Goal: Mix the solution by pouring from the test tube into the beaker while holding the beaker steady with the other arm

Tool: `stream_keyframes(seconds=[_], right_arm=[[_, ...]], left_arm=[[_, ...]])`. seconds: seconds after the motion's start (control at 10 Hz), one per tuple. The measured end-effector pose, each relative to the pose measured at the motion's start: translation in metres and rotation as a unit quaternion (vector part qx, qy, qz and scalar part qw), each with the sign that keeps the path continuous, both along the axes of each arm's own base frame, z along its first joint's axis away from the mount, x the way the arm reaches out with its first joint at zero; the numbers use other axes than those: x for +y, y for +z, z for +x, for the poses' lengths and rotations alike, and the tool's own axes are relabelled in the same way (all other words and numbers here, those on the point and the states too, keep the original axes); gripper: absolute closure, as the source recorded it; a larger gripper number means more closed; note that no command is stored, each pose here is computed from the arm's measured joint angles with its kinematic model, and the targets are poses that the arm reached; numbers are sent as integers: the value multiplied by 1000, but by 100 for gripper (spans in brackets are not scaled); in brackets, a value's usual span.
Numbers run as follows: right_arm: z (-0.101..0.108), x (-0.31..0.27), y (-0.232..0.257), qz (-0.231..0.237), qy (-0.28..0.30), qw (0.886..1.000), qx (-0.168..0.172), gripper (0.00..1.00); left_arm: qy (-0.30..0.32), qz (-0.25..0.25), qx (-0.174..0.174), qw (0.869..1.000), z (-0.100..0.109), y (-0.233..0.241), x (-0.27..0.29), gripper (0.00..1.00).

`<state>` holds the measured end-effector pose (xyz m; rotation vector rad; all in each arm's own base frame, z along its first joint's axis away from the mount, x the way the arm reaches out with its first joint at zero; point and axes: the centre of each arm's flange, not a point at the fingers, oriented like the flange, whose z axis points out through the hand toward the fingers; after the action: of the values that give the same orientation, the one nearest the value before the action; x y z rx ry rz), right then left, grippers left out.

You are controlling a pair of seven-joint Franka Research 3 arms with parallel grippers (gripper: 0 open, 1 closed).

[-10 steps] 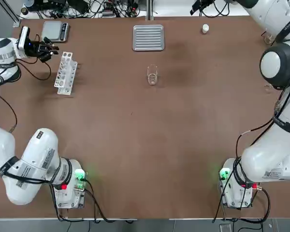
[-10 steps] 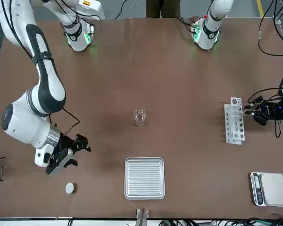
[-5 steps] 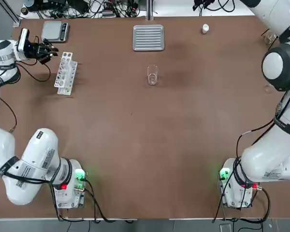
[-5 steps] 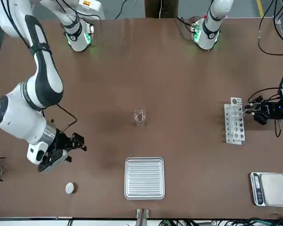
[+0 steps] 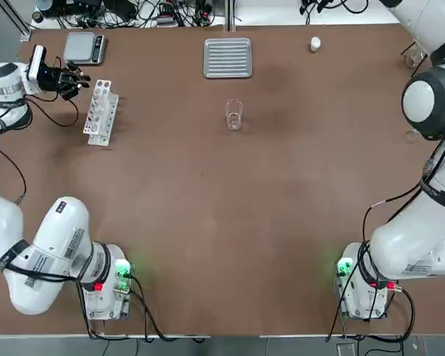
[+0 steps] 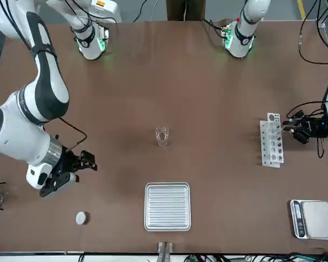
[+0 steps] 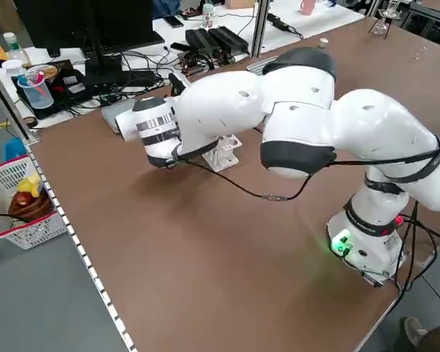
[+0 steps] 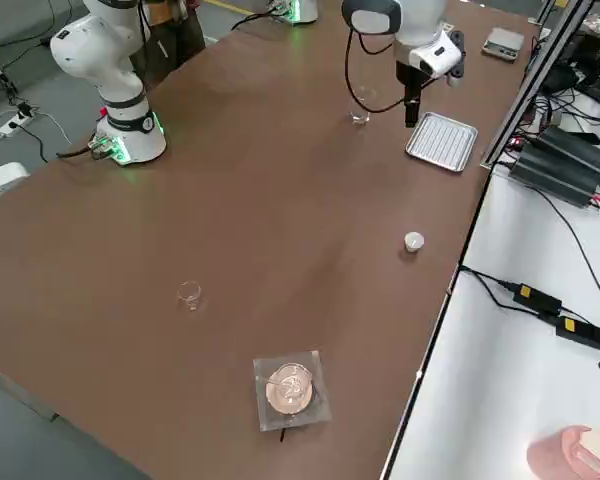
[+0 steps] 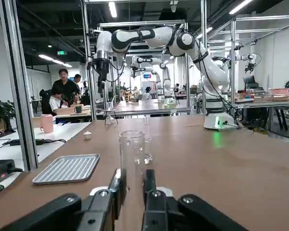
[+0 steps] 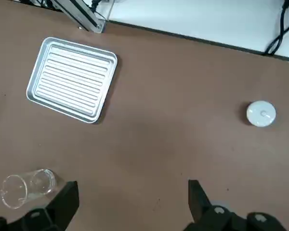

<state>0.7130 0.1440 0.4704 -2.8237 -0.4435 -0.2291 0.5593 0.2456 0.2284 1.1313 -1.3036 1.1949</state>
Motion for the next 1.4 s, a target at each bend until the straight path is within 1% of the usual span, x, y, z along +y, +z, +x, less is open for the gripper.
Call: stream_keyframes(seconds=[0.2,0.5,0.7,0.8,0.9,1.0,1.2,1.4], right_arm=[[-7,-12,28,-13,-18,1000,4,0],[-24,-43,55,-46,-31,998,34,0],[-38,-60,72,-59,-45,995,59,0],[-43,-69,83,-61,-50,995,62,0],[-50,-73,98,-62,-53,995,56,0],[-59,-73,112,-64,-52,995,58,0],[-75,-83,129,-73,-54,993,74,0],[-81,-117,134,-89,-64,990,86,0]], left_arm=[[-2,2,3,1000,-2,-3,0,78],[-4,7,5,1000,-3,-6,0,78],[2,12,8,1000,-4,-11,4,78],[1,12,8,1000,-4,-12,3,78],[-1,14,10,1000,-3,-14,0,78],[-2,16,13,1000,-2,-17,-1,78],[-1,25,19,1000,-1,-25,-3,78],[1,31,22,999,1,-29,-4,78]])
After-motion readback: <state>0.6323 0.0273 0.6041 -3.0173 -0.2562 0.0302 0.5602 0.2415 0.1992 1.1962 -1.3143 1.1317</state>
